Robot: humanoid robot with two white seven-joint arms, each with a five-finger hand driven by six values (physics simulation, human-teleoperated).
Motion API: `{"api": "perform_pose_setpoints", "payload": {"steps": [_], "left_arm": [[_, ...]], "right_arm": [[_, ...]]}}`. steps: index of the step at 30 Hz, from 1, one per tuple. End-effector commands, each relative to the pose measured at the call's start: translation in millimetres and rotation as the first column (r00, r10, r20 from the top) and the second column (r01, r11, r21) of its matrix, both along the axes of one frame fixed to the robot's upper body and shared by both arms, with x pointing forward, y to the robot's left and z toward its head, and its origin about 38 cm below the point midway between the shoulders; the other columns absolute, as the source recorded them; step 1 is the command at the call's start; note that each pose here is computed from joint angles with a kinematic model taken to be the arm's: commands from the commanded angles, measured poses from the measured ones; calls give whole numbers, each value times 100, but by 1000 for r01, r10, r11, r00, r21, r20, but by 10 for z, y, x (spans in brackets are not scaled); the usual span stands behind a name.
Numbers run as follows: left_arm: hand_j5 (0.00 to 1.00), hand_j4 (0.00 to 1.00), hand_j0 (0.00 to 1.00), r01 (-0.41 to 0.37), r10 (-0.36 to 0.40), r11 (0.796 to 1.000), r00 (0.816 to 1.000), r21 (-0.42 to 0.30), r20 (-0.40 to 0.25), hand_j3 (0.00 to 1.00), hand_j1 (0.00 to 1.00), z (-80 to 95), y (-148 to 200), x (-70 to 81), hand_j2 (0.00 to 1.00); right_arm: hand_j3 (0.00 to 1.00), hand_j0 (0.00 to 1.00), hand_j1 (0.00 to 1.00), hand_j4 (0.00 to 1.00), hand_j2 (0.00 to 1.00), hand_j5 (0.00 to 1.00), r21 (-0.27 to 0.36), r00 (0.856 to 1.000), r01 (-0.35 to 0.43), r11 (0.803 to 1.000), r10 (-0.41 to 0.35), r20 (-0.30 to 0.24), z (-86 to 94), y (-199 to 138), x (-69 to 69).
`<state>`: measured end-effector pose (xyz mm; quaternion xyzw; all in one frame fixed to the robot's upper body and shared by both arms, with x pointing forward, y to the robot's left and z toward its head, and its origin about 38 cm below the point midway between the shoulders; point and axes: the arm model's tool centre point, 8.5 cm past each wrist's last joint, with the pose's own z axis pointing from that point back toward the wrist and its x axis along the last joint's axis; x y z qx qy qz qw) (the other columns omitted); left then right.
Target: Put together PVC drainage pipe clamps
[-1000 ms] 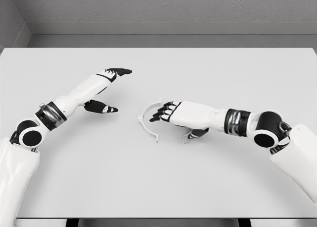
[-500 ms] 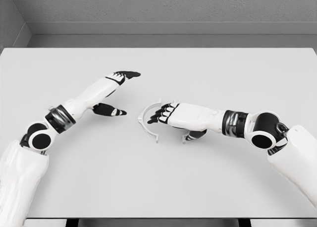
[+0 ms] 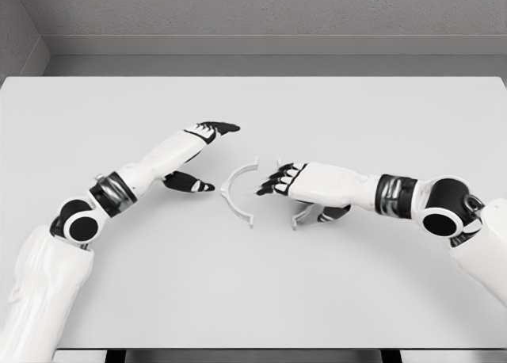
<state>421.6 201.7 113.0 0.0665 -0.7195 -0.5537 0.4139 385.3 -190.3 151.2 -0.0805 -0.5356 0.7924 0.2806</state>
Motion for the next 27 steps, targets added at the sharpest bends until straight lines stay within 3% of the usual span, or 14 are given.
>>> {"api": "perform_pose_setpoints", "payload": {"steps": [1, 5, 7, 10, 15, 18, 27], "left_arm": [[100, 100, 100, 0, 0, 1000, 1000, -9, 0, 100, 100, 0, -36, 1, 100], [100, 100, 100, -6, 6, 1000, 1000, -13, 2, 100, 100, 17, -30, 33, 100], [100, 100, 100, -57, 58, 998, 998, 14, -33, 100, 100, -10, -9, 78, 100], [100, 100, 100, -71, 72, 997, 996, 29, -47, 100, 100, -41, -24, 93, 100], [100, 100, 100, -75, 77, 997, 996, 37, -52, 100, 100, -68, -130, 102, 100], [100, 100, 100, -71, 72, 997, 996, 27, -51, 100, 100, -58, -178, 104, 100], [100, 100, 100, -63, 64, 998, 997, 25, -49, 100, 100, -61, -271, 99, 100]], "right_arm": [[100, 100, 100, 100, 100, 100, -13, 1000, 22, 1000, -22, 5, 29, -127, 20], [100, 100, 100, 100, 100, 100, -19, 998, 55, 998, -54, 27, 112, -279, 66], [100, 100, 100, 100, 100, 100, -27, 998, 61, 998, -61, 27, 113, -314, 69], [100, 100, 100, 100, 100, 100, -28, 997, 75, 997, -74, 31, 130, -372, 83], [100, 100, 100, 100, 100, 100, -39, 994, 102, 994, -100, 36, 145, -481, 117], [100, 100, 100, 100, 100, 100, -14, 989, 127, 992, -125, 83, 244, -590, 154], [100, 100, 100, 100, 100, 100, -26, 982, 165, 986, -162, 93, 297, -729, 225]]}}
